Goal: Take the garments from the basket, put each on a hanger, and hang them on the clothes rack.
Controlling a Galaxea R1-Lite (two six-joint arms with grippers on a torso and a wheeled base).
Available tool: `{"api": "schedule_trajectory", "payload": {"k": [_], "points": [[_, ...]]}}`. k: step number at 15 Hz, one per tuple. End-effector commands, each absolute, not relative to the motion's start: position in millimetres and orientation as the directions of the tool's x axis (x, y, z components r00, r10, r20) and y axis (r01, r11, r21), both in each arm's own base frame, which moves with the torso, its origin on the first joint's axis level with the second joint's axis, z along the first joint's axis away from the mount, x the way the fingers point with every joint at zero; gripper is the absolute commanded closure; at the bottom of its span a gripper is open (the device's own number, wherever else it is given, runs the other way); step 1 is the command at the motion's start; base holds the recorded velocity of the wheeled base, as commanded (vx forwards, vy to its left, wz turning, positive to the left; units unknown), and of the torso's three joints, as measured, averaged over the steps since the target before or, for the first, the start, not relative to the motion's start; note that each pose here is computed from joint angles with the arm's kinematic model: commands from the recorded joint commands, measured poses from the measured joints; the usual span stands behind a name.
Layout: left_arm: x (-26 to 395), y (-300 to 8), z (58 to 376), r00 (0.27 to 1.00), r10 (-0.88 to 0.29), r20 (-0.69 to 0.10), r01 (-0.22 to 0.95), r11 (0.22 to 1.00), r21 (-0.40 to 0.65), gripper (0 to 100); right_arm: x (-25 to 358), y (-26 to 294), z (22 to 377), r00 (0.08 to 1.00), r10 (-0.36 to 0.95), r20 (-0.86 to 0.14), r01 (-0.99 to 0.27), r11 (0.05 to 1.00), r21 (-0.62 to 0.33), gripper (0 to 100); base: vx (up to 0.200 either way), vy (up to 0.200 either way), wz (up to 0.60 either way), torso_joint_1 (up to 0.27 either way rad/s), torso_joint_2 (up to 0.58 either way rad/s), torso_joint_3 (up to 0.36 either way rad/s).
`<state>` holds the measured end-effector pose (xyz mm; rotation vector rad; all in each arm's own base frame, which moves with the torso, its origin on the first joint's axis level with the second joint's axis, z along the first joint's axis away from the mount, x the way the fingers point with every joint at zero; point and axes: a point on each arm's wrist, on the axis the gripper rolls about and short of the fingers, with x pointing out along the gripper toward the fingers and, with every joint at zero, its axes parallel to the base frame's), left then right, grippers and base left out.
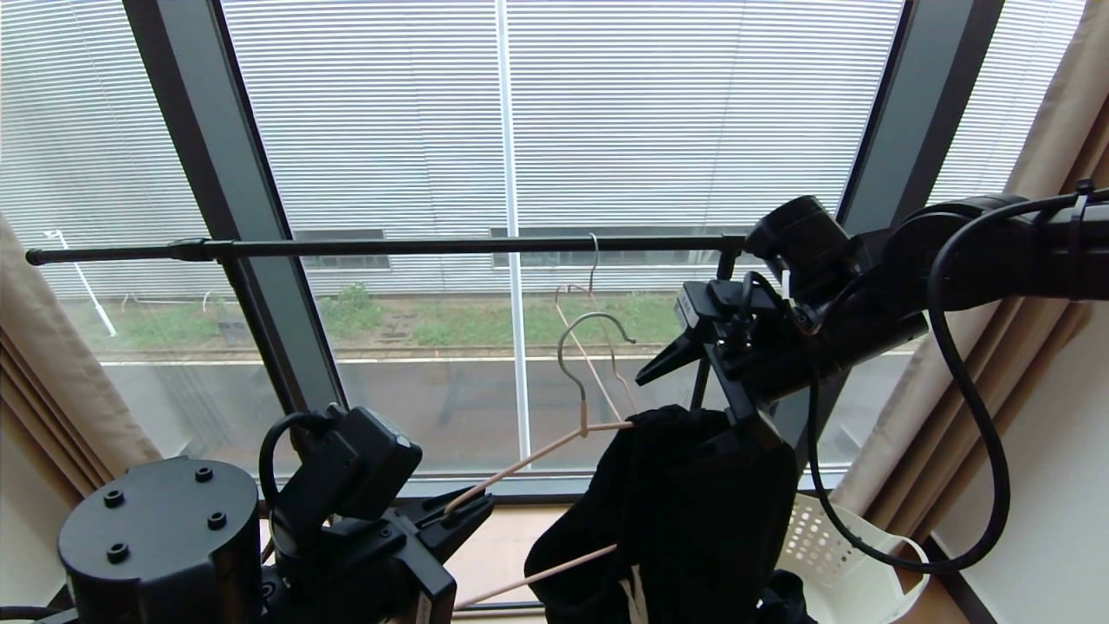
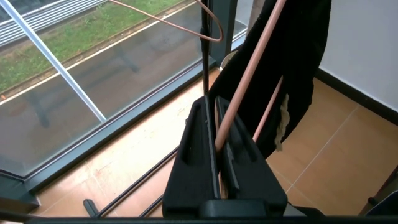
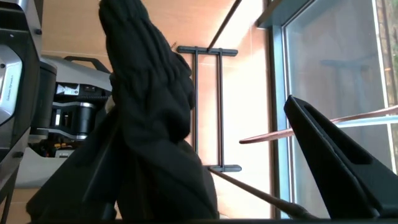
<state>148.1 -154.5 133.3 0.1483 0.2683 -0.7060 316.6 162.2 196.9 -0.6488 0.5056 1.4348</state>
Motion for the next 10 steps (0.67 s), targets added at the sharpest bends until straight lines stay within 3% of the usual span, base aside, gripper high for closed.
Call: {"api": "schedule_trajectory", "payload": {"k": [1, 2, 3, 10], "points": [[148, -155, 134, 0.729, -0.62, -0.29, 0.658, 0.752, 0.043, 100, 316, 166, 194, 0.071, 0.733, -0.676, -0.995, 0.008, -0.096, 0, 0.0, 0.0, 0.0, 0.0, 0.0, 0.0], [148, -155, 134, 0.729, -0.62, -0.29, 0.657, 0.752, 0.042, 100, 315, 168, 195, 0.068, 0.736, -0.674, -0.995, 0.003, -0.097, 0, 0.0, 0.0, 0.0, 0.0, 0.0, 0.0], [148, -154, 133, 0.728, -0.62, -0.291, 0.657, 0.752, 0.042, 100, 314, 168, 195, 0.067, 0.735, -0.675, -0.995, 0.002, -0.097, 100, 0.0, 0.0, 0.0, 0.0, 0.0, 0.0], [146, -152, 129, 0.724, -0.617, -0.309, 0.659, 0.751, 0.042, 100, 301, 164, 208, 0.076, 0.744, -0.664, -0.993, -0.002, -0.116, 100, 0.0, 0.0, 0.0, 0.0, 0.0, 0.0]]}}
